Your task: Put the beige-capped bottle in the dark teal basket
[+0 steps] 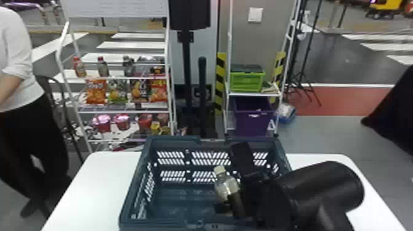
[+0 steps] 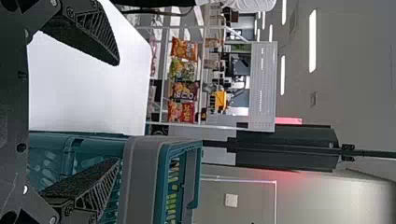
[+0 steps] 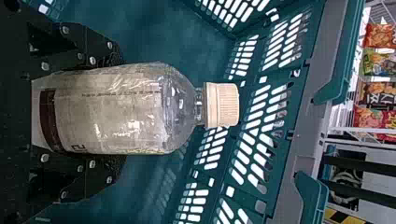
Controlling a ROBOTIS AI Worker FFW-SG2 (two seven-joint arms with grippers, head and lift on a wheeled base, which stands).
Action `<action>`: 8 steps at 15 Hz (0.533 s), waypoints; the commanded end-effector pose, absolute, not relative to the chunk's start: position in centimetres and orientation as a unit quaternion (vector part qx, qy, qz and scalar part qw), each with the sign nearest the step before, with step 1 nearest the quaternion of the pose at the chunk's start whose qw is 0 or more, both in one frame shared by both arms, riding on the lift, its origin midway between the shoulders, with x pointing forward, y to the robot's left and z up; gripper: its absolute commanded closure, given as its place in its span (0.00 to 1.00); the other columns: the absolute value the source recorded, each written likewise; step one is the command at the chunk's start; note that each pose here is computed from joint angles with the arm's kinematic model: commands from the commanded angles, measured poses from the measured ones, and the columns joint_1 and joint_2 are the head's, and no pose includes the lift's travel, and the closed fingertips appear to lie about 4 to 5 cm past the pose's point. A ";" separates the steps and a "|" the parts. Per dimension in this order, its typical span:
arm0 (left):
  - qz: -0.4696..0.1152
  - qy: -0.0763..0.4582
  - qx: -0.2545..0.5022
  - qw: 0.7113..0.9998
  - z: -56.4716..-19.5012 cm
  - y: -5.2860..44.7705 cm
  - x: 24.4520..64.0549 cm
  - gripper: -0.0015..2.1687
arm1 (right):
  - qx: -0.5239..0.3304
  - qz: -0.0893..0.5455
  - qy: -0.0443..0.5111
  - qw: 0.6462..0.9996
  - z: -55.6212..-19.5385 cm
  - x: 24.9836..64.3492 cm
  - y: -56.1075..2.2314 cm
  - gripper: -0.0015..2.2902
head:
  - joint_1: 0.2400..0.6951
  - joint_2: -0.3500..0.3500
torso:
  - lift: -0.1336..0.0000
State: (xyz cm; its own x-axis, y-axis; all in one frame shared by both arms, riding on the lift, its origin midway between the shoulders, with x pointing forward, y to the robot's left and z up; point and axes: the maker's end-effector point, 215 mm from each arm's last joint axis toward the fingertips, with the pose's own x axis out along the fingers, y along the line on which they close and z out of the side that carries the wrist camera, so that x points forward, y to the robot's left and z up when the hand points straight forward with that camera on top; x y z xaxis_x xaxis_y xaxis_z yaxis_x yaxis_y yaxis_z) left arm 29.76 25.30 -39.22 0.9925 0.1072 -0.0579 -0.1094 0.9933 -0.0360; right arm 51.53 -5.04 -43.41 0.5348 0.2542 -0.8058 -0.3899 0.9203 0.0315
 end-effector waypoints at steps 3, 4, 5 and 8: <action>0.056 0.022 -0.022 0.998 -39.0 25.6 29.5 0.07 | -0.082 0.185 0.451 0.869 -44.5 52.3 -4.8 0.90 | 0.57 0.50 | 1.00; 0.057 0.021 -0.022 0.998 -38.9 25.7 29.5 0.07 | -0.081 0.184 0.451 0.870 -44.7 52.5 -4.8 0.90 | 0.57 0.50 | 1.00; 0.057 0.020 -0.023 0.998 -38.9 25.6 29.5 0.07 | -0.080 0.185 0.446 0.872 -44.7 52.8 -4.7 0.90 | 0.57 0.50 | 1.00; 0.060 0.017 -0.021 0.998 -38.7 26.1 29.3 0.07 | -0.076 0.188 0.443 0.873 -44.7 53.1 -4.4 0.82 | 0.57 0.50 | 1.00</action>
State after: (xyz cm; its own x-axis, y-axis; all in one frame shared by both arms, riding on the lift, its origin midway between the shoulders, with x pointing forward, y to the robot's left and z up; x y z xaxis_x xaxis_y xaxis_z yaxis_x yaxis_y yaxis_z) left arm 29.39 25.75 -38.82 0.9927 0.1139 -0.0392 -0.1156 0.9924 -0.0429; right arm 52.95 -4.60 -44.78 0.5334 0.2550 -0.8065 -0.3947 0.9183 0.0293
